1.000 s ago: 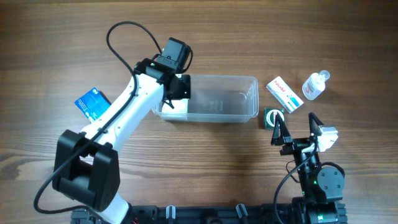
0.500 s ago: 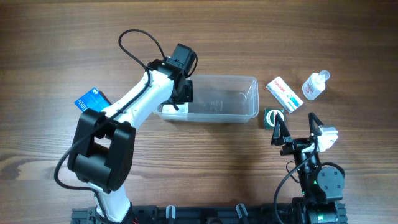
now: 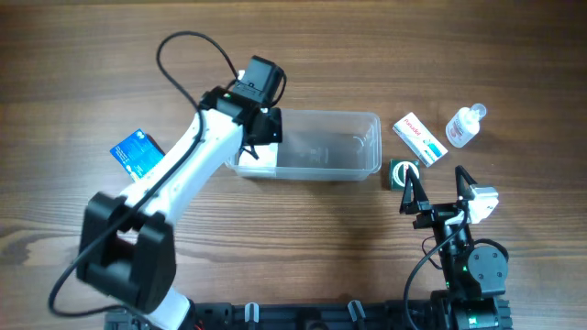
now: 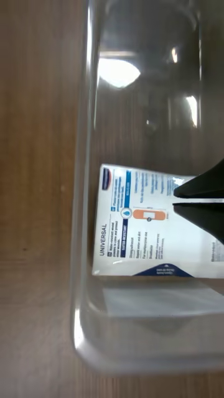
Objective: Pack container
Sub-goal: 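Carry the pack into the clear container and lower it upright, then open the left gripper and withdraw toward the blue box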
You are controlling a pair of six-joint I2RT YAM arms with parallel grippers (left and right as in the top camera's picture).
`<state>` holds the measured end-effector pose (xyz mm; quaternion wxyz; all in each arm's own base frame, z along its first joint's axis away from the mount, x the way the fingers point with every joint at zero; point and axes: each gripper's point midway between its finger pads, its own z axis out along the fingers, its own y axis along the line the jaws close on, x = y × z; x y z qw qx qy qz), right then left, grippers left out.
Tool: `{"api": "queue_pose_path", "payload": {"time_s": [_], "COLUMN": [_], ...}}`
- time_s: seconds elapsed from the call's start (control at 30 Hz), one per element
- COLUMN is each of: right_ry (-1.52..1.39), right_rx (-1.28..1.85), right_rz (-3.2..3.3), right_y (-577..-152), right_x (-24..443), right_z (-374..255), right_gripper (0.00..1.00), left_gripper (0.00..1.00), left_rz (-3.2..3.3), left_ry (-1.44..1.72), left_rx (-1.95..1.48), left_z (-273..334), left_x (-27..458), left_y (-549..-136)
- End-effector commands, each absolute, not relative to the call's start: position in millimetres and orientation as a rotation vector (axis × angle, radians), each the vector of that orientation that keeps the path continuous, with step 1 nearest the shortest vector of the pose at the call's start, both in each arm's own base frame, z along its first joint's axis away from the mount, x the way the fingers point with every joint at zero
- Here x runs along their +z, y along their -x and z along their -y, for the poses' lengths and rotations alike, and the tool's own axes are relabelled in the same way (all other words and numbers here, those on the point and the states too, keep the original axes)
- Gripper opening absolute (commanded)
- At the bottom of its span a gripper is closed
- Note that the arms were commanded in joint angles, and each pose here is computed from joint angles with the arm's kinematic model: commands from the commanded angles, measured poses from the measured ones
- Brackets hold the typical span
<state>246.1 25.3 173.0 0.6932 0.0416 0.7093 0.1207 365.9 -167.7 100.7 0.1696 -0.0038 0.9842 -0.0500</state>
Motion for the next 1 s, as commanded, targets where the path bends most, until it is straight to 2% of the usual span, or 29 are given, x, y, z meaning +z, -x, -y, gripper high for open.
{"api": "queue_pose_path", "payload": {"time_s": [0.0,0.27,0.5,0.97], "right_ry": [-0.091,-0.091,-0.090,-0.090], "right_rx": [0.285,0.285,0.285,0.285], "right_rz": [-1.582,-1.582,-1.582,-1.582], "right_y": [-245.9,-245.9,-245.9,-245.9], "right_x": [173.3,173.3,173.3,173.3], "right_z": [-26.8,-26.8,-26.8,-26.8], "right_gripper": [1.00,1.00,1.00,1.00], "left_gripper": [0.04,0.04,0.04,0.04], "left_rz": [-2.795,-2.825,-2.884,-2.917], "left_ry": [-0.008,-0.067,-0.066,-0.063], "left_rx": [-0.167,-0.168,-0.125,-0.099], "left_z": [179.0,205.6,206.1,206.0], "left_x": [103.9,83.3,52.0,31.9], "left_y": [-359.1,-351.4,-351.6,-351.6]}}
